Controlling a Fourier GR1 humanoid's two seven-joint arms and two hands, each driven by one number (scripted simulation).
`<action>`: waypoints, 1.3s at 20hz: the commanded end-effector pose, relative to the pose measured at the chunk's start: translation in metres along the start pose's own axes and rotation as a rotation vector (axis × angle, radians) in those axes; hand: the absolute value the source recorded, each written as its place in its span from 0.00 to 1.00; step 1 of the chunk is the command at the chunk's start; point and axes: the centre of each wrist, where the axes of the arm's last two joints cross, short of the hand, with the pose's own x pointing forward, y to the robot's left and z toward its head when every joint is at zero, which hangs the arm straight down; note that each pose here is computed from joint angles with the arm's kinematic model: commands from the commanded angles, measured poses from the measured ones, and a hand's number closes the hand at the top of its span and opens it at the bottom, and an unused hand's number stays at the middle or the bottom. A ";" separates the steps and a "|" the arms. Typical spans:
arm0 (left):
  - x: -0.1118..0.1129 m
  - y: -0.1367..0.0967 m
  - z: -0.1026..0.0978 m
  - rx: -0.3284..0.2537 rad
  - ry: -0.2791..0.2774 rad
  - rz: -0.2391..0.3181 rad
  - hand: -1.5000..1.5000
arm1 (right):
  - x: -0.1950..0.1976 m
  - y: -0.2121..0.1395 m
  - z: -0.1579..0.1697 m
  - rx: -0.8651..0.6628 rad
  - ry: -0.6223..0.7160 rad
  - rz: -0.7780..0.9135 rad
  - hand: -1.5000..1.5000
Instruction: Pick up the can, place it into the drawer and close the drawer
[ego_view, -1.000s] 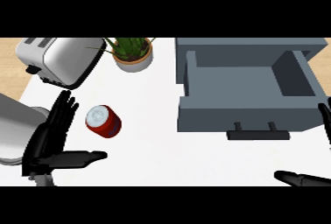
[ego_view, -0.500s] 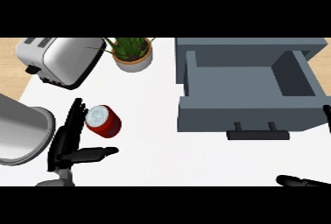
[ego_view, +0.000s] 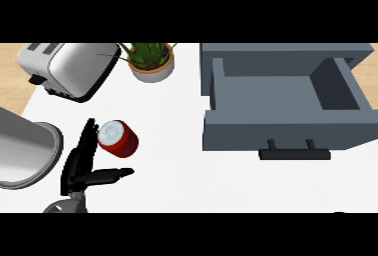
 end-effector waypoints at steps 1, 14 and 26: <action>-0.004 -0.015 -0.016 -0.001 0.011 -0.004 0.00 | 0.014 0.004 0.001 -0.001 -0.011 -0.007 0.00; -0.049 -0.012 -0.037 0.008 0.050 0.028 0.00 | 0.020 -0.008 -0.007 0.004 -0.005 0.014 0.00; -0.037 -0.014 -0.067 -0.120 -0.009 0.033 0.00 | 0.013 -0.007 -0.007 0.009 -0.024 0.009 0.00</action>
